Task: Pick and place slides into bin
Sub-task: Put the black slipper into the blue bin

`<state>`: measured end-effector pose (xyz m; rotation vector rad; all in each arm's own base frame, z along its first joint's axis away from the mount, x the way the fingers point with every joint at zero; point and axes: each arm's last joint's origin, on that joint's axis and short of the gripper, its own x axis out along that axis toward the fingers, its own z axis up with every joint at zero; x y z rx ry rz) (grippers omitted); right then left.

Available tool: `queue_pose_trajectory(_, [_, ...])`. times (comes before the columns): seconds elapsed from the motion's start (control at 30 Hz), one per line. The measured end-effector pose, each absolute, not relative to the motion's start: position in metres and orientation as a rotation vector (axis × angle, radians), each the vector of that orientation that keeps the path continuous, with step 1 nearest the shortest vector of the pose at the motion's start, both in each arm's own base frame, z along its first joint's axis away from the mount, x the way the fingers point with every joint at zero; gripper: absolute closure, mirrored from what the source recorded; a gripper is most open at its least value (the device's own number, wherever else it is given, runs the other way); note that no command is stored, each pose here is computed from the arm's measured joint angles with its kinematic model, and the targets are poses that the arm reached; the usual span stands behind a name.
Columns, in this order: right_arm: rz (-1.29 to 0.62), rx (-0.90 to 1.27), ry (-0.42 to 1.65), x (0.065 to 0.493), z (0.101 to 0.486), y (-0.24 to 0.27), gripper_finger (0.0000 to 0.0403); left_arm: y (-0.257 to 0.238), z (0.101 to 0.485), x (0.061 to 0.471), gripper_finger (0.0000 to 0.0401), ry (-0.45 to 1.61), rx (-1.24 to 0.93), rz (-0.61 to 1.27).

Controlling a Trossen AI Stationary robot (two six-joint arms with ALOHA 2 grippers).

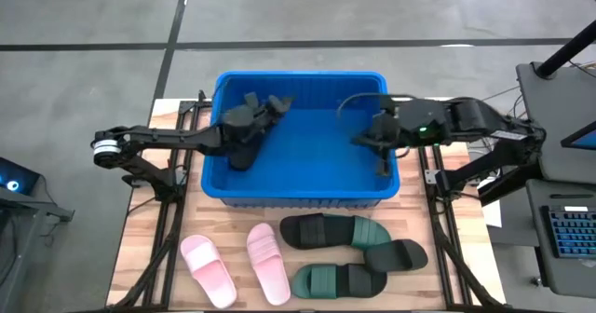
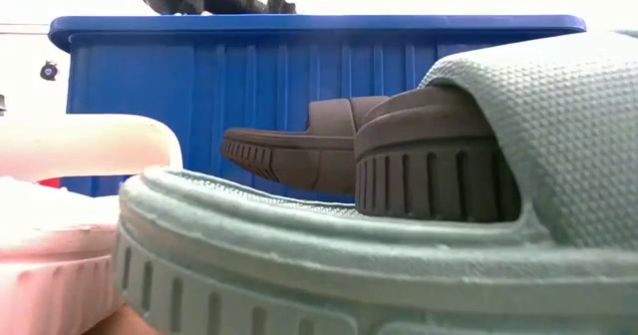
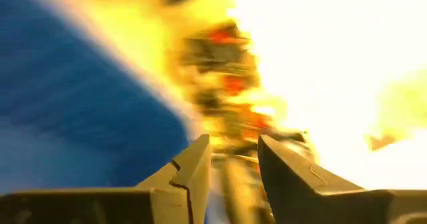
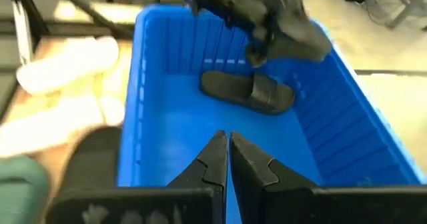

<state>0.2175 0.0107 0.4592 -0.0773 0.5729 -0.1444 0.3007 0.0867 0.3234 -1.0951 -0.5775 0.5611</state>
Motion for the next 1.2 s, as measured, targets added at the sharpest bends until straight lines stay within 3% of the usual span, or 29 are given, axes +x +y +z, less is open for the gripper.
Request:
queue_pose_trajectory(0.2, [-0.049, 0.06, 0.551, 0.19, 0.464, 0.027, 0.0394, 0.071, 0.352, 0.298, 0.0292, -0.675, -0.966, 0.194])
queue_pose_trajectory(0.43, [0.054, 0.062, 0.68, 0.175, 0.44, 0.065, 0.0394, 0.045, 0.358, 0.305, 0.0292, -0.646, -0.983, 0.107])
queue_pose_trajectory(0.77, [-0.01, 0.096, 0.67, 0.154, 0.407, 0.113, 0.0394, -0.01, 0.38, 0.308, 0.0292, -0.593, -0.935, -0.15])
queue_pose_trajectory(1.07, [-0.039, 0.389, 0.529, 0.168, 0.377, 0.146, 0.0394, -0.062, 0.393, 0.301, 0.0292, -0.433, -0.869, -0.586])
queue_pose_trajectory(1.2, [-0.051, 0.527, 0.504, 0.181, 0.364, 0.161, 0.0394, -0.08, 0.388, 0.298, 0.0292, -0.31, -0.897, -0.692])
